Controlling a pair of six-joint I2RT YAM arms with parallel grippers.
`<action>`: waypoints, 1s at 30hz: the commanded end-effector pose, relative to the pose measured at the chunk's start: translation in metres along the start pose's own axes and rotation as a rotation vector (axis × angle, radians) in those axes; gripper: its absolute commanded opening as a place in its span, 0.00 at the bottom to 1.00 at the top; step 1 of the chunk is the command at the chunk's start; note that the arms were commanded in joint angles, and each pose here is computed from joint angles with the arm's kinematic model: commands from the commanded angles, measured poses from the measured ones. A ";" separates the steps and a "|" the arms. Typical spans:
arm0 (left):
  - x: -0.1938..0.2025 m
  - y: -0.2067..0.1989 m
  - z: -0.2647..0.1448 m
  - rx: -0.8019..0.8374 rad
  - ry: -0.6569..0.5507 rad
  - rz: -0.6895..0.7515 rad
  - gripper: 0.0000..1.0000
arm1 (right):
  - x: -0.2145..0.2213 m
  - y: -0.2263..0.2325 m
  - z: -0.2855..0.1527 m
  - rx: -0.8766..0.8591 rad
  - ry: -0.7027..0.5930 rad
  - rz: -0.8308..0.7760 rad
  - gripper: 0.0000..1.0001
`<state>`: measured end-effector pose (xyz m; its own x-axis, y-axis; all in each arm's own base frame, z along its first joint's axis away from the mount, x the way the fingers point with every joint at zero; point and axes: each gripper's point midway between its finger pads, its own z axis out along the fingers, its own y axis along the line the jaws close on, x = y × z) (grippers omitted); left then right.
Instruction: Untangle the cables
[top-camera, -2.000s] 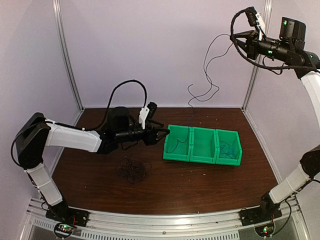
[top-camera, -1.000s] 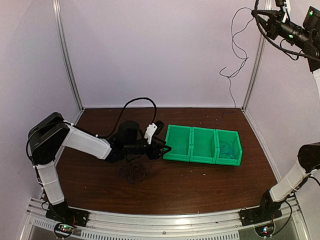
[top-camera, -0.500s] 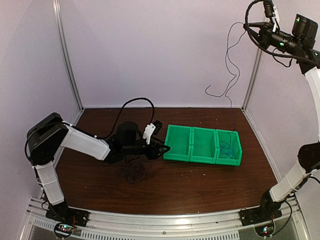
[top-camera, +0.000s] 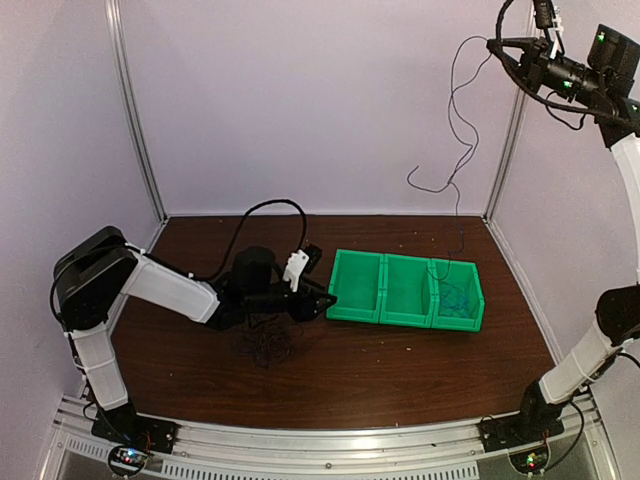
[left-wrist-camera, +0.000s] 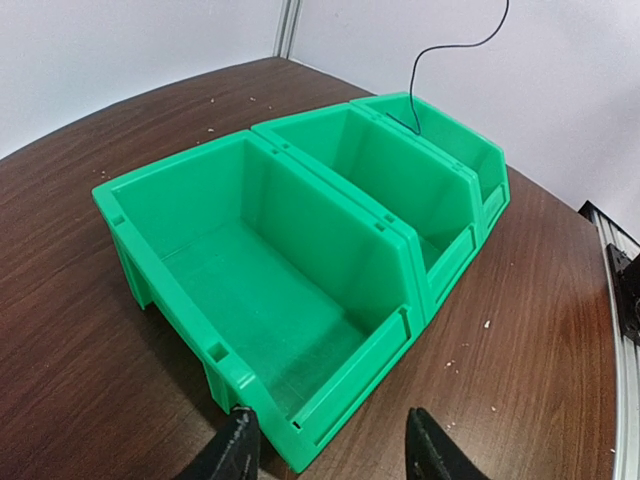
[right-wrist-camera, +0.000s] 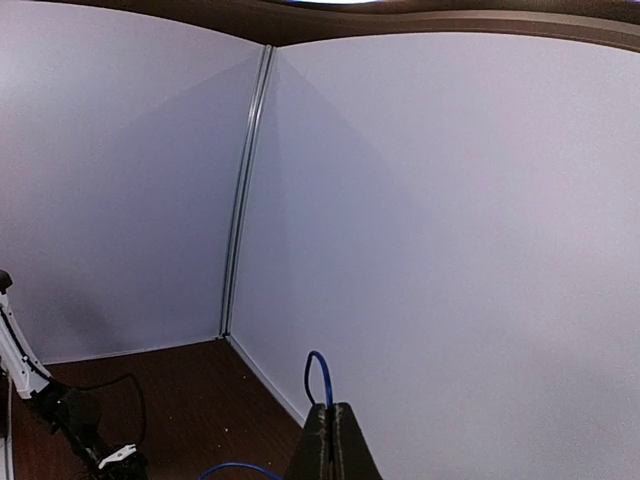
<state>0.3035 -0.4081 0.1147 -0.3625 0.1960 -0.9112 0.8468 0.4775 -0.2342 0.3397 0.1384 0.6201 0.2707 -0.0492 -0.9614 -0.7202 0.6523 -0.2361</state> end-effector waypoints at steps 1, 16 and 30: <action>-0.022 -0.004 -0.004 0.001 -0.068 0.013 0.50 | -0.027 0.012 -0.006 -0.050 -0.068 -0.034 0.00; -0.015 -0.002 -0.002 -0.005 -0.058 -0.002 0.50 | 0.010 0.007 0.015 -0.110 -0.027 0.064 0.00; -0.010 0.001 -0.009 -0.031 -0.050 -0.003 0.50 | 0.182 0.032 0.024 -0.124 0.233 0.252 0.00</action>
<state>0.3039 -0.4020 0.1056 -0.3837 0.2005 -0.9014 0.8286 0.5056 -0.2402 0.3944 0.1676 0.4544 -0.1070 -0.0394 -0.9935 -0.8249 0.5614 0.0666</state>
